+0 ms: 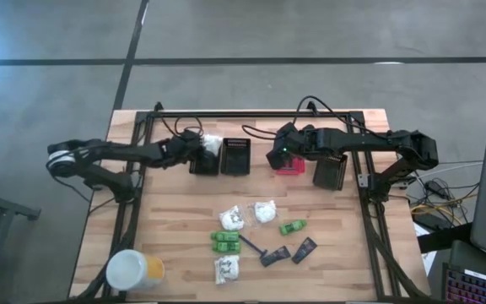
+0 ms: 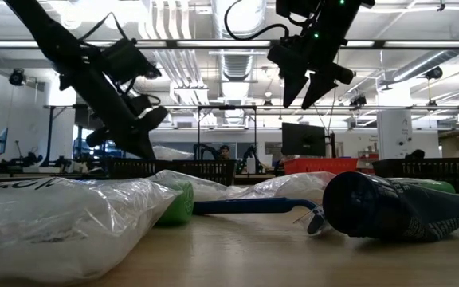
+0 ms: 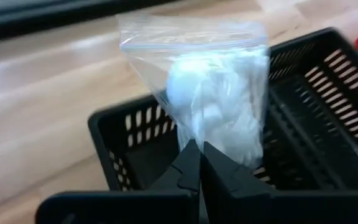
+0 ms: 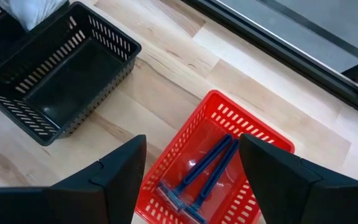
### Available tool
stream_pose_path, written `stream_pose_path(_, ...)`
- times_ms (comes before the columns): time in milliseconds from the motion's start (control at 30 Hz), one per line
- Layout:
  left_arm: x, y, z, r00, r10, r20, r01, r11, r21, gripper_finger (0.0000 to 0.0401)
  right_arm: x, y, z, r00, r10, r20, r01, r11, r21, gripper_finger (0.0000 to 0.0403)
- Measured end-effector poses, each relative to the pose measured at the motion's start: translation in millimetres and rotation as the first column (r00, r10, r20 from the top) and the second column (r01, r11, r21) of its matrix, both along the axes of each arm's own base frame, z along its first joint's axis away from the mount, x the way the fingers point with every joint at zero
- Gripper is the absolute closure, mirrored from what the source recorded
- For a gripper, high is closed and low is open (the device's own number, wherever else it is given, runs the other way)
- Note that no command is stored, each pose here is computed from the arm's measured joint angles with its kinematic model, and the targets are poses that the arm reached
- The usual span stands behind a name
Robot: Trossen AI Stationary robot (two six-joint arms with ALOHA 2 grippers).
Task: Pick & Place Travel size toiletries
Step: Put the white cotton pack into the left black bin
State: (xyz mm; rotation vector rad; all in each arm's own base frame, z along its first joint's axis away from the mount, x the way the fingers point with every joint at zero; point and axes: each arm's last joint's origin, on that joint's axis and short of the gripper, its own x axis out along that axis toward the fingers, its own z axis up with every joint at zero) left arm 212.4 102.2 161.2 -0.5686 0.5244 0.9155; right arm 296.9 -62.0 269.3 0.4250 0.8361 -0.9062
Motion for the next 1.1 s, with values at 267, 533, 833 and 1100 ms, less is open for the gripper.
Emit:
stream_pose_path(267, 1, 1, -6, 0.999, 0.047, -0.01, -0.047, 0.999, -0.012, 0.0309, 0, 0, 0, 1.0, 0.0, -0.001, 0.0, 1.0, 0.0, 0.0123)
stream_pose_path(533, -3, 1, 17, 0.999, 0.037, -0.006, -0.036, 0.996, 0.085, 0.0259, 0, 0, 0, 1.0, 0.001, -0.003, -0.001, 1.0, 0.0, 0.0103)
stream_pose_path(833, -8, -16, 65, 0.941, -0.264, 0.211, 0.271, 0.963, -0.006, 0.0254, 0, 0, 0, 0.999, 0.041, -0.028, -0.041, 0.999, -0.011, 0.009)
stream_pose_path(1100, -4, -47, 70, 0.723, -0.509, 0.467, 0.662, 0.704, -0.259, 0.0254, 0, 0, 0, 0.998, 0.051, -0.032, -0.052, 0.999, -0.012, 0.0108)
